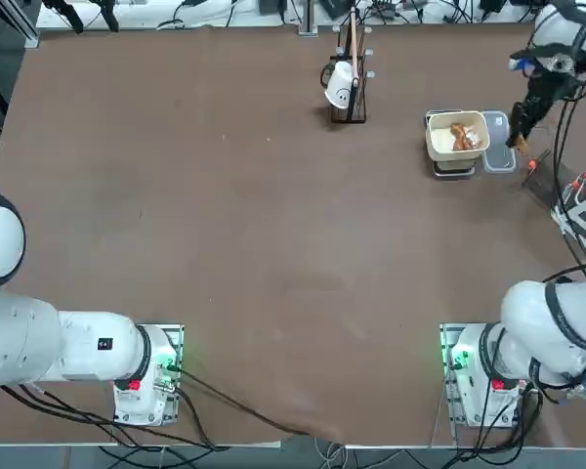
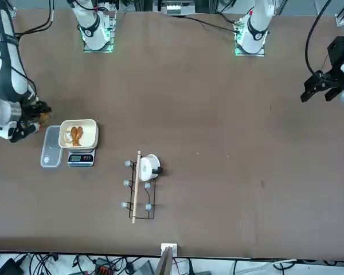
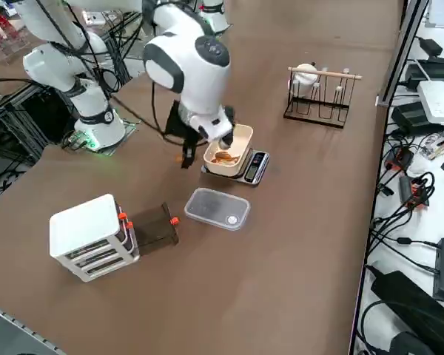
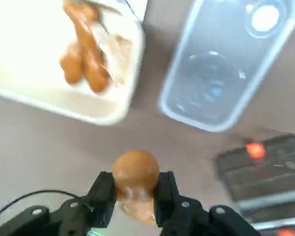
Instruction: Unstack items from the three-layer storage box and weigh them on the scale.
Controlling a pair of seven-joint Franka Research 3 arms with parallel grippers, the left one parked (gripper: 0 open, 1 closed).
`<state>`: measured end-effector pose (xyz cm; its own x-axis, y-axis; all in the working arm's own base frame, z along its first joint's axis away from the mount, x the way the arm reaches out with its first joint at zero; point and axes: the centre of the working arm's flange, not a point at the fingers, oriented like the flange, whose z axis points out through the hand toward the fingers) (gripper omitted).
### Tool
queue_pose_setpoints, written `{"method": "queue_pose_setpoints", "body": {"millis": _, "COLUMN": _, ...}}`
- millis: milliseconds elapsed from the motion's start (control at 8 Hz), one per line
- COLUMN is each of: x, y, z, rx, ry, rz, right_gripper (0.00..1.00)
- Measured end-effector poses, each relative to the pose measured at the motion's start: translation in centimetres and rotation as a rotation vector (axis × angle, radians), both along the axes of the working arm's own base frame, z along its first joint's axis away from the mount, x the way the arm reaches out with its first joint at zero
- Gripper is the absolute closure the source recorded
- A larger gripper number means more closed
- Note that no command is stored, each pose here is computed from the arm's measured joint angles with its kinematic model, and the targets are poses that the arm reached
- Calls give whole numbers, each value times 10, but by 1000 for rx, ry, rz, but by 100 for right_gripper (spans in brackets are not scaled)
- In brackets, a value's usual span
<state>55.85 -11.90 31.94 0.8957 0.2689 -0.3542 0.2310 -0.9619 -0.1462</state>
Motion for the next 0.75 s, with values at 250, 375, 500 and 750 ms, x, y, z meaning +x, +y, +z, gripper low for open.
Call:
{"method": "queue_pose_setpoints", "body": {"millis": 250, "x": 15, "y": 53, "z": -10, "rx": 10, "ry": -21, "rz": -134, "right_gripper": 57}}
{"method": "queue_pose_setpoints", "body": {"millis": 375, "x": 23, "y": 71, "z": -17, "rx": 7, "ry": -46, "rz": -179, "right_gripper": 56}}
{"method": "queue_pose_setpoints", "body": {"millis": 500, "x": 28, "y": 78, "z": -23, "rx": 0, "ry": -65, "rz": -218, "right_gripper": 56}}
{"method": "queue_pose_setpoints", "body": {"millis": 750, "x": 32, "y": 73, "z": -25, "rx": -5, "ry": -74, "rz": -251, "right_gripper": 24}}
